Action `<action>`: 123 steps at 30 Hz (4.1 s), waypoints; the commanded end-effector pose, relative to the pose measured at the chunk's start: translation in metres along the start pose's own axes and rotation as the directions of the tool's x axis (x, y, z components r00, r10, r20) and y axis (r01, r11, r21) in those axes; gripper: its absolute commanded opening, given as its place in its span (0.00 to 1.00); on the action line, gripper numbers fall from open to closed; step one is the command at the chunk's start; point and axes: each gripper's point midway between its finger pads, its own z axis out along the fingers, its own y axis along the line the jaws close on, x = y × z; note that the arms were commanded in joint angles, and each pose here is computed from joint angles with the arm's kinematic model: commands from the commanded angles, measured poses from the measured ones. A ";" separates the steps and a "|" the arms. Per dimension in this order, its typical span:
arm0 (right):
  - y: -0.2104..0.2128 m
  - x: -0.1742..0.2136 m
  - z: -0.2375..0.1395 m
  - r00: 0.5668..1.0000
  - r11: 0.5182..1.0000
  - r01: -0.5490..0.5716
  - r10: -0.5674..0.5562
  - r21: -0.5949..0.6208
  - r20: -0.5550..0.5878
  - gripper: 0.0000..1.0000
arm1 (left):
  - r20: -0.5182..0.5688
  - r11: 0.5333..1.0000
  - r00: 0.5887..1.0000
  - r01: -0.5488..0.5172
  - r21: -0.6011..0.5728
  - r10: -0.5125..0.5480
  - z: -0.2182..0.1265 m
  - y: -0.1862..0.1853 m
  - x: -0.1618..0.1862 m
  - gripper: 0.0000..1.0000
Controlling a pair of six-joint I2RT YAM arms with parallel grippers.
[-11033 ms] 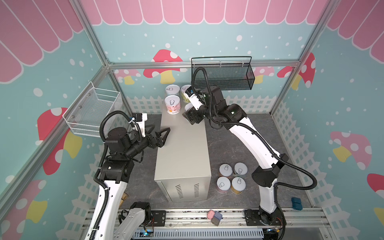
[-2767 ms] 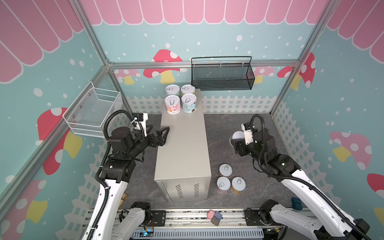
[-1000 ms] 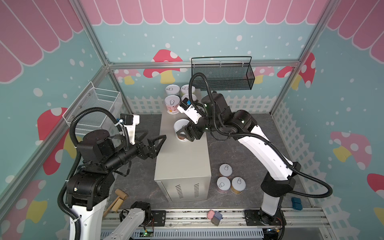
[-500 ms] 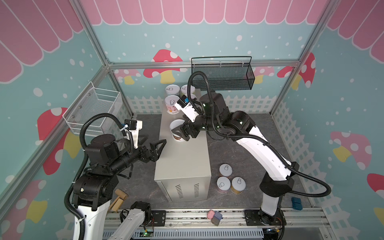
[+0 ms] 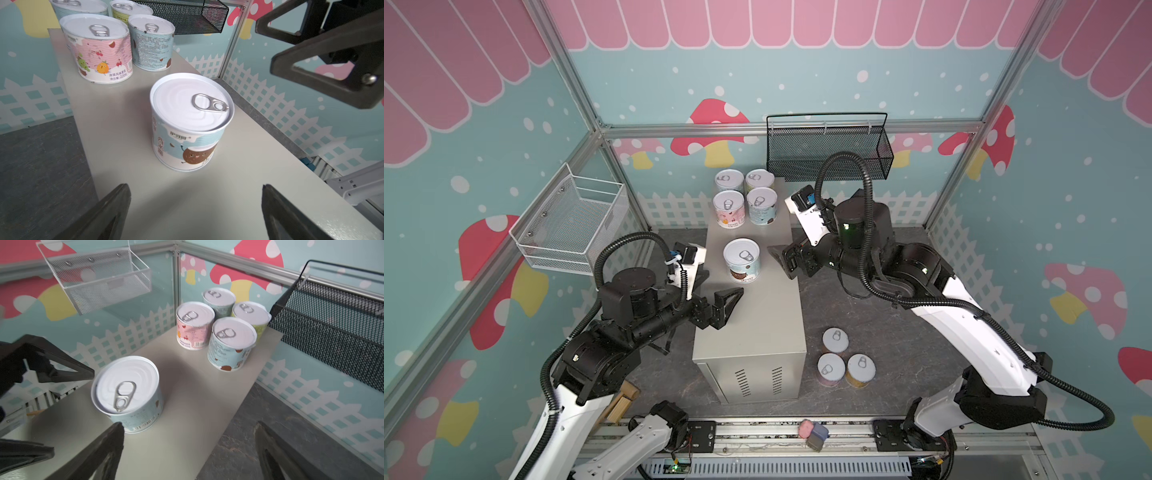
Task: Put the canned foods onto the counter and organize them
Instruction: 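Release the can on the cabinet and withdraw the right gripper while left gripper approaches it, then grasp the light-blue can with the left gripper and push it toward the grouped cans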
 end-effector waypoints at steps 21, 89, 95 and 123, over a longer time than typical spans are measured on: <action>-0.020 0.033 -0.019 1.000 0.996 0.007 -0.009 0.087 0.016 0.99 | 0.125 0.948 0.982 -0.096 -0.303 0.139 0.056 0.008 -0.031 0.91; -0.017 0.034 -0.008 0.996 0.999 0.021 -0.024 0.040 0.082 0.99 | 0.101 0.974 0.973 -0.195 -0.113 0.207 0.066 0.057 -0.035 0.96; -0.012 0.039 -0.003 0.997 0.999 0.028 -0.029 0.018 0.073 0.99 | 0.123 0.983 0.977 -0.168 -0.081 0.177 0.067 0.062 -0.034 0.89; -0.010 0.044 -0.003 0.996 1.000 0.028 -0.029 0.007 0.080 0.99 | 0.132 0.993 0.985 -0.108 -0.055 0.115 0.081 0.084 -0.032 0.71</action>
